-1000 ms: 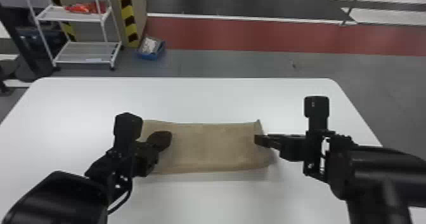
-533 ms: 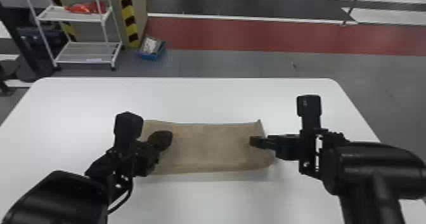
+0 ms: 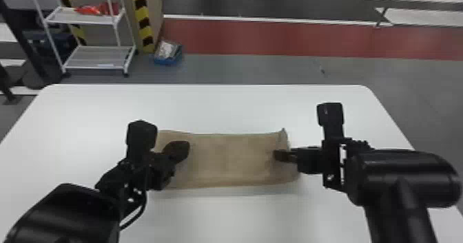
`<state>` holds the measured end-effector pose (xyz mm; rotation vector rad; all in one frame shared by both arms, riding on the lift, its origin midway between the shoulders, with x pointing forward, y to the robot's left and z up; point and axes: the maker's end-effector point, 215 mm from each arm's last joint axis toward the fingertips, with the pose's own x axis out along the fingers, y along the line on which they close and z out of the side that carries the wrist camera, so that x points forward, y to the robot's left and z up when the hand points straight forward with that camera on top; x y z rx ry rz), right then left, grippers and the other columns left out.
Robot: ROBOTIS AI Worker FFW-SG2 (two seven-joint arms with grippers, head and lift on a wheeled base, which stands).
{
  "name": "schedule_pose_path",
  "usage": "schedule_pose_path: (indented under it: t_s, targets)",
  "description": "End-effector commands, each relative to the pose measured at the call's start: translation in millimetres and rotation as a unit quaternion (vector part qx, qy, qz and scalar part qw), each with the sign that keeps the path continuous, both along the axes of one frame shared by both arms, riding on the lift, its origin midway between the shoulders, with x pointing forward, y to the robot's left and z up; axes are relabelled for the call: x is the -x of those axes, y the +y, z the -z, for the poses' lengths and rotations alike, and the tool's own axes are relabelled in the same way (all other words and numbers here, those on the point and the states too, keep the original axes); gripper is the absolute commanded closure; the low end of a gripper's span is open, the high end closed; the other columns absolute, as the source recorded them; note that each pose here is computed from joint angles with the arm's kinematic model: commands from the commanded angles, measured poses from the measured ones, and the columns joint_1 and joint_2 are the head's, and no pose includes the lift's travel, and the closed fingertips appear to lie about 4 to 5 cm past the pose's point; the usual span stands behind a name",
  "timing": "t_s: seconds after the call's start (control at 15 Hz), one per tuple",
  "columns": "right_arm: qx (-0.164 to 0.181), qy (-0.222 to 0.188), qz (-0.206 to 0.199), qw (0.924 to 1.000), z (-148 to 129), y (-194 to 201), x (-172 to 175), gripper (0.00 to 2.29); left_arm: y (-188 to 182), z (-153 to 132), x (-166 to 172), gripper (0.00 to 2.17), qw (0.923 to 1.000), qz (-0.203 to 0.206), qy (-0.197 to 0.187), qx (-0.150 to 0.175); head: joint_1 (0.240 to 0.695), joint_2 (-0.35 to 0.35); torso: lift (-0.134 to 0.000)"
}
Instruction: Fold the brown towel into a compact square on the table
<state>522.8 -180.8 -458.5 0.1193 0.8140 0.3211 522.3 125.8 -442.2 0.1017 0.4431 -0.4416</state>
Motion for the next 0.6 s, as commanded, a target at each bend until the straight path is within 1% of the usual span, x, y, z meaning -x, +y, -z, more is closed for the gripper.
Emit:
schedule_pose_path:
  t_s: [0.0,0.07,0.13,0.27,0.47,0.53]
  targets:
    - [-0.007,0.008,-0.002,0.9999,2.3,3.3,3.5,1.09,1.9,0.1,-0.7,2.1,1.0,-0.001,0.0,-0.001,0.695,-0.059,-0.124]
    - [-0.011,0.008,-0.005,0.9999,3.7,6.2,5.8,1.18,2.9,0.7,-0.6,2.1,1.0,-0.001,0.001,-0.001,0.695,-0.056,-0.124]
    - [-0.014,0.003,-0.008,0.9999,1.3,8.3,6.2,1.18,3.4,3.2,0.3,2.1,1.0,-0.002,0.005,-0.002,0.695,-0.054,-0.124]
    - [-0.02,-0.013,-0.01,0.9997,-9.6,10.3,3.2,1.32,6.7,3.7,-0.7,2.1,1.0,-0.005,0.006,-0.004,0.695,-0.05,-0.124]
    - [-0.052,-0.04,-0.011,0.9978,-34.7,15.1,2.7,1.32,6.0,7.0,1.2,2.1,0.9999,-0.004,0.01,-0.005,0.695,-0.041,-0.124]
    - [-0.056,-0.049,-0.012,0.9972,-42.7,16.1,3.4,1.32,4.1,7.2,1.3,2.1,0.9999,-0.003,0.011,-0.005,0.695,-0.039,-0.124]
